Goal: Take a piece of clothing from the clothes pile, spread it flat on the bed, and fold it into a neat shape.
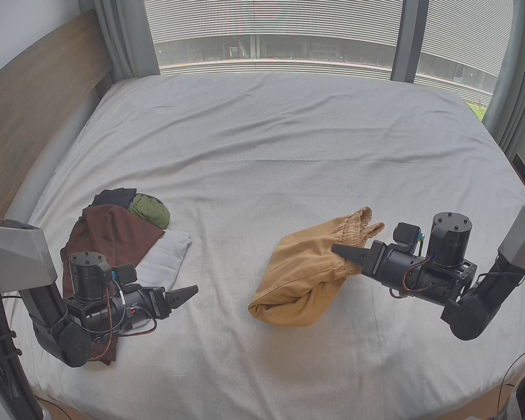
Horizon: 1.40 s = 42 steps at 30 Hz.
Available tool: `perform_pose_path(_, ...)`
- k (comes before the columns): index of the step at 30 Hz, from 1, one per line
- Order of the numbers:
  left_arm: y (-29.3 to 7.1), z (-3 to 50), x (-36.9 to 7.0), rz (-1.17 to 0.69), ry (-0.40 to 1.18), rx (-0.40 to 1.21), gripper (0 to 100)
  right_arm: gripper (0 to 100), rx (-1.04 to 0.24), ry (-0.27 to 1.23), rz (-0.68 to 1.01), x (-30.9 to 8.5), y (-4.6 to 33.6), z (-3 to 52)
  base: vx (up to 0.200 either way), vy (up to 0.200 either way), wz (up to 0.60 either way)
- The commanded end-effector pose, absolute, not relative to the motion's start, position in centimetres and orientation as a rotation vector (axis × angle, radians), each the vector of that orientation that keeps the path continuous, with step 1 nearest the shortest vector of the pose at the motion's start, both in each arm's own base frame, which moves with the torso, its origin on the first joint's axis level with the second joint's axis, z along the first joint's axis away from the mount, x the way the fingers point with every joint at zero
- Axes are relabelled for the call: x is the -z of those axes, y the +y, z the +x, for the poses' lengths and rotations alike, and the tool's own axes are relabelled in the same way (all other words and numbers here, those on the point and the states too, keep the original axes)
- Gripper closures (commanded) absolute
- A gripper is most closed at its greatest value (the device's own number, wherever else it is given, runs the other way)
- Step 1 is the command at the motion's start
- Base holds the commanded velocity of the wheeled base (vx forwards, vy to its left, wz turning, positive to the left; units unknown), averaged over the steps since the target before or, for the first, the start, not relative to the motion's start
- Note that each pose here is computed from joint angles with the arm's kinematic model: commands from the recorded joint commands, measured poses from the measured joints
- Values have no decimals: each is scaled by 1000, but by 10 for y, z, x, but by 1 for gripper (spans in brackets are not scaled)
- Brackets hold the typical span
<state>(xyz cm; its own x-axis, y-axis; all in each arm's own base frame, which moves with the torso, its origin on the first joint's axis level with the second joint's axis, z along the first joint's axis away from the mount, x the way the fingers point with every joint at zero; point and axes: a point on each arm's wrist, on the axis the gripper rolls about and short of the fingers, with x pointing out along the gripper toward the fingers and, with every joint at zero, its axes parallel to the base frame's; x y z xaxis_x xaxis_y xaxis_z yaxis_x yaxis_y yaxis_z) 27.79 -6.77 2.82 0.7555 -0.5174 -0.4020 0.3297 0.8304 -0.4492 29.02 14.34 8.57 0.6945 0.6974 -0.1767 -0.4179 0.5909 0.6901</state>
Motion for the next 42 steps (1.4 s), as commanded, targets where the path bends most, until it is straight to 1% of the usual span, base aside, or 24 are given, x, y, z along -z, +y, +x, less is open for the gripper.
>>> perform_pose_path(1, -68, 277, -27, -367, 546, 473, 0, 100, -706, 411, 666, -98, 149, 297, 0, 0, 0)
perform_pose_path(7, -68, 276, -25, -366, 557, 473, 0, 100, -730, 348, 670, -112, 154, 309, 0, 0, 0)
perform_pose_path(18, -67, 274, -23, -369, 547, 476, 0, 100, -766, 356, 670, -132, 165, 339, 0, 0, 0)
perform_pose_path(21, -67, 274, -22, -367, 548, 476, 0, 100, -800, 353, 668, -136, 168, 346, 0, 0, 0)
perform_pose_path(34, -67, 275, -9, -372, 548, 474, 0, 100, -890, 332, 680, -134, 177, 380, 0, 0, 0)
perform_pose_path(42, -67, 276, -8, -380, 545, 472, 0, 100, -878, 312, 696, -128, 177, 401, 0, 0, 0)
